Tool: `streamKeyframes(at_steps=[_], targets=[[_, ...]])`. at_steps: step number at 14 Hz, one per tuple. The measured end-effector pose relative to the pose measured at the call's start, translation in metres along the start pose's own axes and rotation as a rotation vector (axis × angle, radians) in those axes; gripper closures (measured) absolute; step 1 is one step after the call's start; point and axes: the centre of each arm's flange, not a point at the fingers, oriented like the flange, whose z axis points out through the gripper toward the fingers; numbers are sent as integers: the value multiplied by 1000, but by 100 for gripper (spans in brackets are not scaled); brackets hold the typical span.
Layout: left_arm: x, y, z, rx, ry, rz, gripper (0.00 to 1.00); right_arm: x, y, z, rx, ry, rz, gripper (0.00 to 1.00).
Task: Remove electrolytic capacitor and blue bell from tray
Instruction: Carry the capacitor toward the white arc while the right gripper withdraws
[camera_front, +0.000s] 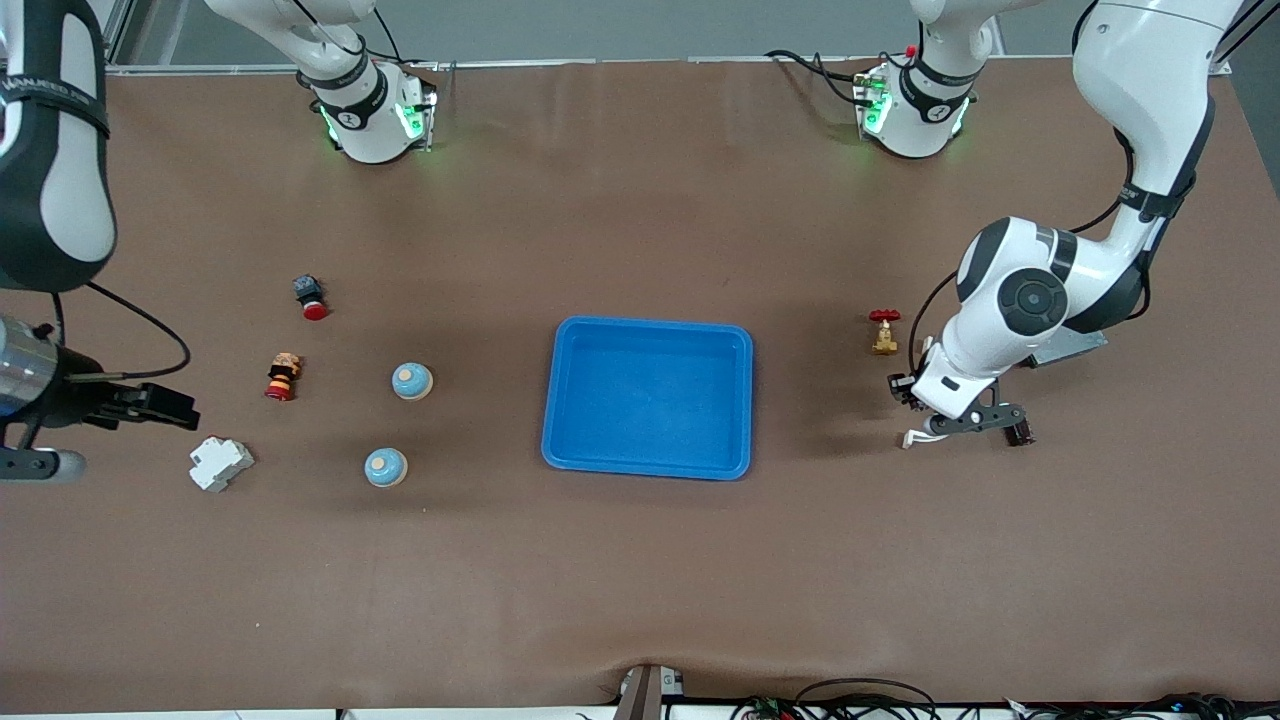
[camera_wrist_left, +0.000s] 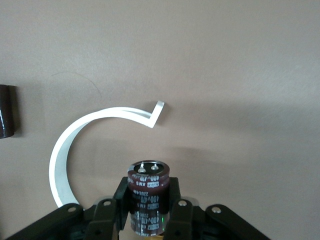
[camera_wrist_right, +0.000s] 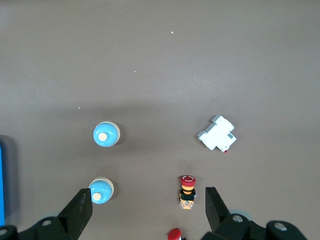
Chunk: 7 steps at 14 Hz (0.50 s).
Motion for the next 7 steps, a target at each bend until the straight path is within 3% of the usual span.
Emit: streamKeyframes(at_steps=[7], targets=[[-5,-11,30,54,-23,63,66,-15,-9,-39,3,35,-14,0]])
